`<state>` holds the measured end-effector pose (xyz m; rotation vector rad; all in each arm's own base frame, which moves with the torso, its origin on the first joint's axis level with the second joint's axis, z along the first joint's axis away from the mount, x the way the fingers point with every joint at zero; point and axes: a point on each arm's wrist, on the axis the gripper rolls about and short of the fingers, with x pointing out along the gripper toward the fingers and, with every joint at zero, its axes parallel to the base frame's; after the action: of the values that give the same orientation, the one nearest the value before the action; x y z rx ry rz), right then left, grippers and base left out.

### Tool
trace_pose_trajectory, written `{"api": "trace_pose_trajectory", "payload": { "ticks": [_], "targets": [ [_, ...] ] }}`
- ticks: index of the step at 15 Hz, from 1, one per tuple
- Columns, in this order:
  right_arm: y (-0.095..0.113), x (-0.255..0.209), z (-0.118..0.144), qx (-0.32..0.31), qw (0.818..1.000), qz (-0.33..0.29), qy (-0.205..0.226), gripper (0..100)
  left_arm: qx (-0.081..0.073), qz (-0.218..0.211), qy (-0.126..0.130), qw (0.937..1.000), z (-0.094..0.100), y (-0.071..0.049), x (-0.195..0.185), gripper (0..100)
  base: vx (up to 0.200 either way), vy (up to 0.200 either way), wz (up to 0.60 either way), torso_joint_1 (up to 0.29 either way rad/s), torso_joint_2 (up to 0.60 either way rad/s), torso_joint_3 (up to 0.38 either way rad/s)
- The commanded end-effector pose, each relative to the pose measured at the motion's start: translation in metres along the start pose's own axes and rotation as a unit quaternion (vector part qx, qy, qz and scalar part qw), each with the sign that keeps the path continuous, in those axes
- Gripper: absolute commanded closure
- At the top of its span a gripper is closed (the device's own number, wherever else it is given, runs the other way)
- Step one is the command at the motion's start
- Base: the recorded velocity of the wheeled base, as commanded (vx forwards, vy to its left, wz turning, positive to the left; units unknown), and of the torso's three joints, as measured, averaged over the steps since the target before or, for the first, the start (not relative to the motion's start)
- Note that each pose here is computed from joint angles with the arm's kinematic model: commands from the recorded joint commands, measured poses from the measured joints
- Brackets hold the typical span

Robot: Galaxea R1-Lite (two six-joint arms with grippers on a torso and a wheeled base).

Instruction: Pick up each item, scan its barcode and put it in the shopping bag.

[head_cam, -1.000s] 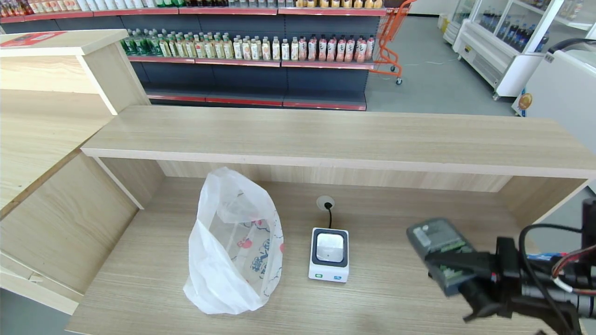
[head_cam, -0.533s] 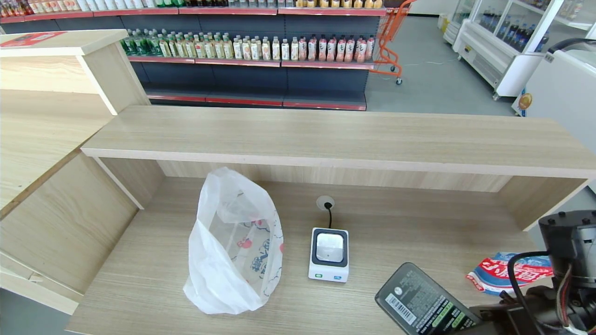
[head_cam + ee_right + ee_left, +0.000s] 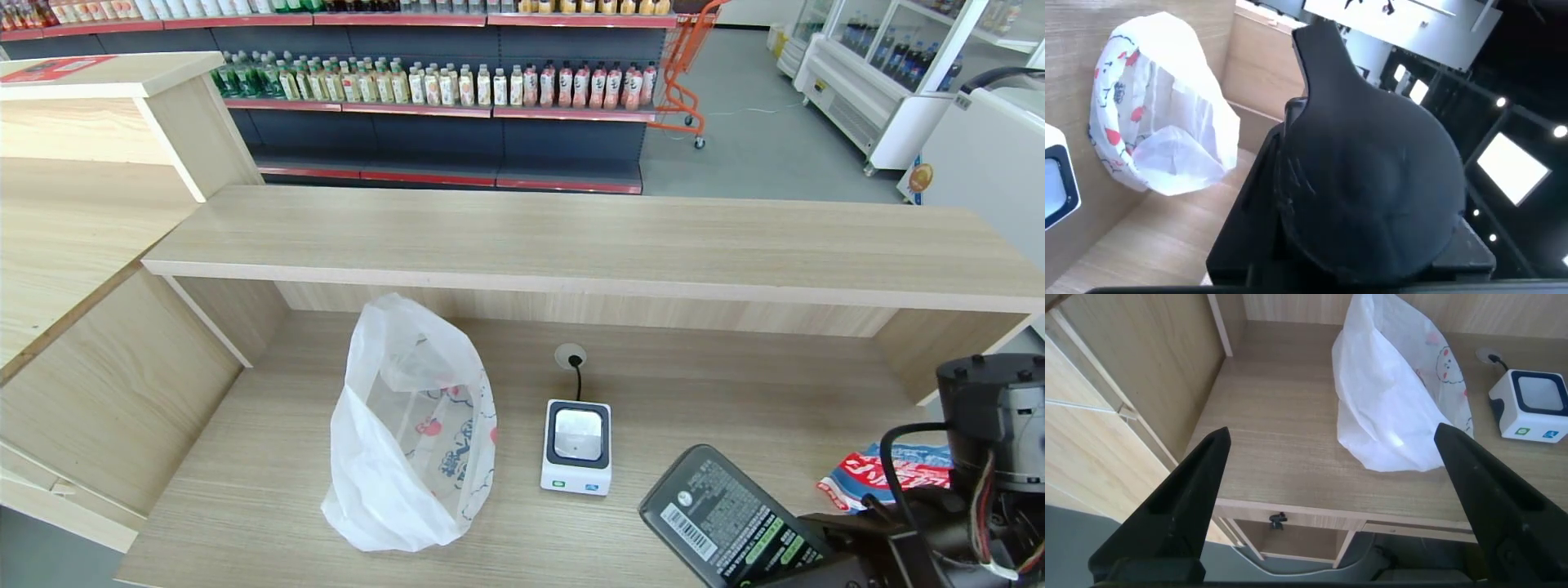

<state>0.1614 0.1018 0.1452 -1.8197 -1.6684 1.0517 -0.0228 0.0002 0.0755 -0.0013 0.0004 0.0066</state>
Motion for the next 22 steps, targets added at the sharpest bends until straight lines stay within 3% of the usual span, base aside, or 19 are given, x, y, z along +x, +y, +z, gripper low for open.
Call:
{"api": "trace_pose_trajectory", "payload": {
  "ticks": [1,6,16,18,20,22],
  "targets": [
    [0.007,0.004,0.000,0.010,1.000,0.002,-0.006,100,0.000,0.001,0.000,1.0000,0.000,0.000,0.000,0,0.000,0.000,0.00,0.000,0.00,0.000],
    [0.021,0.015,0.002,0.029,0.999,0.000,-0.025,100,0.000,0.000,0.000,1.0000,0.000,0.000,0.000,0,0.000,0.000,0.00,0.000,0.00,0.000],
    [0.021,0.028,0.002,0.020,0.999,-0.017,-0.043,100,0.000,0.000,0.000,1.0000,0.000,0.000,0.000,0,0.000,0.000,0.00,0.000,0.00,0.000],
    [0.018,0.025,0.003,0.069,0.997,-0.011,-0.043,100,0.000,0.000,0.000,1.0000,0.000,0.000,0.000,0,0.000,0.000,0.00,0.000,0.00,0.000],
    [0.020,0.010,-0.005,0.217,0.976,0.014,-0.004,100,0.000,0.000,0.000,1.0000,0.000,0.000,0.000,0,0.000,0.000,0.00,0.000,0.00,0.000],
    [0.007,-0.031,-0.014,0.333,0.929,0.070,0.147,100,0.000,0.000,0.000,1.0000,0.000,0.000,0.000,0,0.000,0.000,0.00,0.000,0.00,0.000]
  ]
}}
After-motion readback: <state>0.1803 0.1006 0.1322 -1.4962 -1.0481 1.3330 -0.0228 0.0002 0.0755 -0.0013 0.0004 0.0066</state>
